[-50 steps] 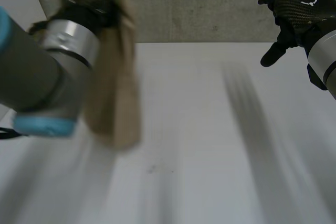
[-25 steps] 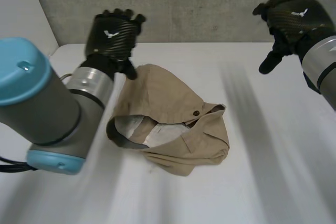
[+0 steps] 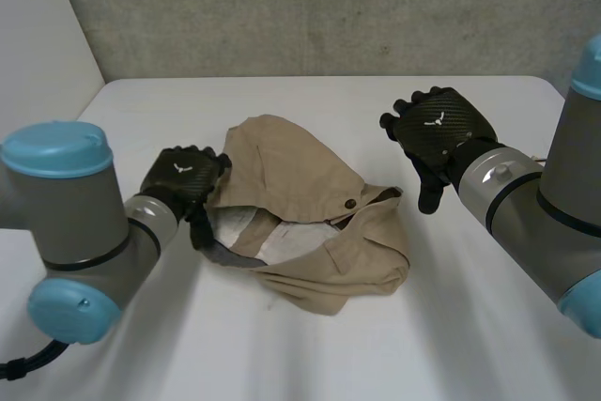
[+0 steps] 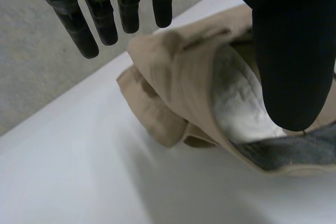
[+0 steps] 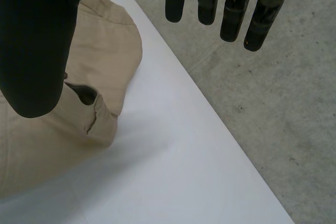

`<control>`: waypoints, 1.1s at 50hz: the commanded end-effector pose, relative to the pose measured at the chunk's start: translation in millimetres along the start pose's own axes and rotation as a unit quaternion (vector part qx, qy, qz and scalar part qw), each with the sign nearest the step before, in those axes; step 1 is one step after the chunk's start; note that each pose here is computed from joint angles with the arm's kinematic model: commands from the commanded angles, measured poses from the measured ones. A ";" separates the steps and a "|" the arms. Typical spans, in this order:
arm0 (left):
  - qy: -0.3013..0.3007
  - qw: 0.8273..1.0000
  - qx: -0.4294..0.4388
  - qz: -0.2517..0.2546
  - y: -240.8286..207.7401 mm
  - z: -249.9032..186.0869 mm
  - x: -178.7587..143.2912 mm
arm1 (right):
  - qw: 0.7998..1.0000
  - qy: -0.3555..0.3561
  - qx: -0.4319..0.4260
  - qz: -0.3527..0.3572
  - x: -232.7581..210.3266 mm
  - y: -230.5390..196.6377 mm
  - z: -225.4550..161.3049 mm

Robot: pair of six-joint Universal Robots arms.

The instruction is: Fold the shorts.

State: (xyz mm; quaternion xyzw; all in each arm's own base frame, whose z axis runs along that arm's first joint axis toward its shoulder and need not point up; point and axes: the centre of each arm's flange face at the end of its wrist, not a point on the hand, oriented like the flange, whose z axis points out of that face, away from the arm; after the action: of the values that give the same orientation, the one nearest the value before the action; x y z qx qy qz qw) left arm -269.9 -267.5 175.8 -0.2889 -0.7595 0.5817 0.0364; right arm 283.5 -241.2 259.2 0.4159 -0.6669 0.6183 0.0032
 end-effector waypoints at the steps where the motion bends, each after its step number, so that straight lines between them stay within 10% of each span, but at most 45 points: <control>1: 0.001 1.000 -0.004 0.000 7.2 24.4 5.9 | 1.000 0.001 -0.001 0.002 1.5 0.9 0.9; 11: -0.090 0.980 0.178 -0.010 -84.6 39.7 -18.1 | 1.000 0.011 0.006 0.002 6.5 -3.8 1.6; 27: -0.191 0.832 0.521 0.009 -260.3 -50.4 -26.7 | 0.998 0.064 0.021 0.012 41.6 -13.5 -1.4; 55: -0.058 0.838 0.542 0.025 -248.2 -66.7 64.2 | 0.990 0.122 0.064 0.010 76.9 -40.3 -20.9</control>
State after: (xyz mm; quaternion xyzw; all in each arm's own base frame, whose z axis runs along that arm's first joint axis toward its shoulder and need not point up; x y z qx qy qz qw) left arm -364.8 -230.8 434.9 -0.1586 -0.3073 0.9337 0.0929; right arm 256.3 -259.7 322.1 0.3468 -0.6337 0.6904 0.0375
